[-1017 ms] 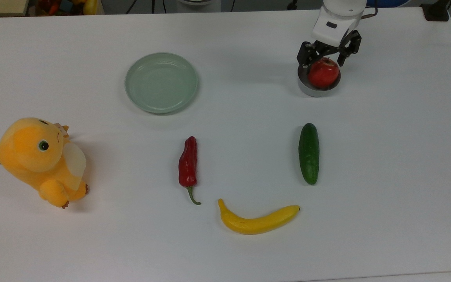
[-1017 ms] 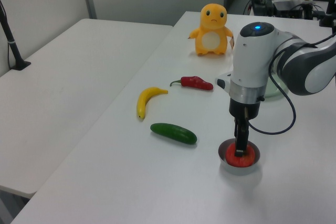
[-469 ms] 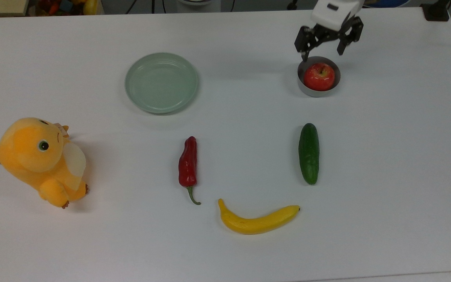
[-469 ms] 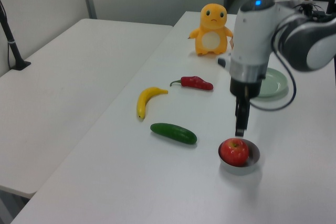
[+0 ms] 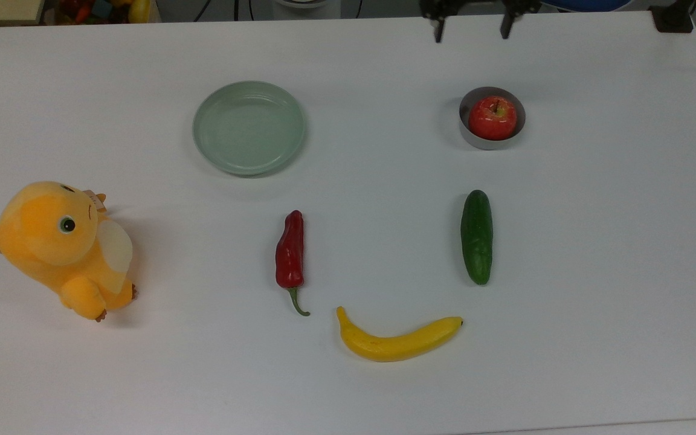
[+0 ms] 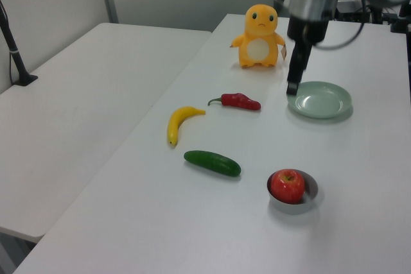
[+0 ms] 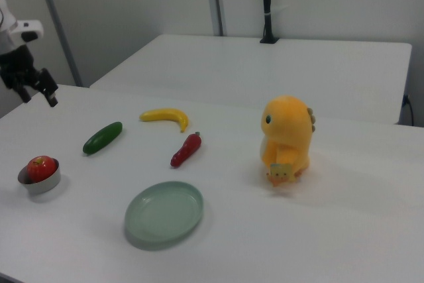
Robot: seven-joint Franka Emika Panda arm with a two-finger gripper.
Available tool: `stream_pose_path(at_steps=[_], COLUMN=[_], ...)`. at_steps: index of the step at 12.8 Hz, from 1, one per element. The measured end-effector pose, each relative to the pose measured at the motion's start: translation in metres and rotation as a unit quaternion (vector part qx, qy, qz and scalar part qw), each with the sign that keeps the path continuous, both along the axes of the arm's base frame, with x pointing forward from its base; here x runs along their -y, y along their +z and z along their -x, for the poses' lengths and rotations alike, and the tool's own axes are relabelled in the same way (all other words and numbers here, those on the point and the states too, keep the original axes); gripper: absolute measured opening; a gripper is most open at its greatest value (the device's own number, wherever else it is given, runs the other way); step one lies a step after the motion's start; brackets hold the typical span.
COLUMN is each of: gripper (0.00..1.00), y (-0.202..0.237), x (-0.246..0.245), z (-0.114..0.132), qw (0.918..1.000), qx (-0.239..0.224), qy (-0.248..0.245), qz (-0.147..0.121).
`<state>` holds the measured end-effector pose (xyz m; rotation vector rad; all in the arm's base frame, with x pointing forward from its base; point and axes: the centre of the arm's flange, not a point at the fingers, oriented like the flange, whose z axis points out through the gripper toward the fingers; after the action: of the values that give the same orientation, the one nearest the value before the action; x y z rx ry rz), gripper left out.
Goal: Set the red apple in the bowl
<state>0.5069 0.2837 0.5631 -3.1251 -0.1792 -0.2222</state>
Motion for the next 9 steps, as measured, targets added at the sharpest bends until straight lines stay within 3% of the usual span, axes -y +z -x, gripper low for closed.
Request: stream_pose_path(at_steps=[4, 9], gripper=[1.00, 1.00], y=[0.062, 0.097], x=[0.088, 0.182], z=[-0.013, -0.022], qw=[0.9965, 0.9856], qx=[-0.003, -0.025], qy=[-0.083, -0.165], qz=[-0.013, -0.029])
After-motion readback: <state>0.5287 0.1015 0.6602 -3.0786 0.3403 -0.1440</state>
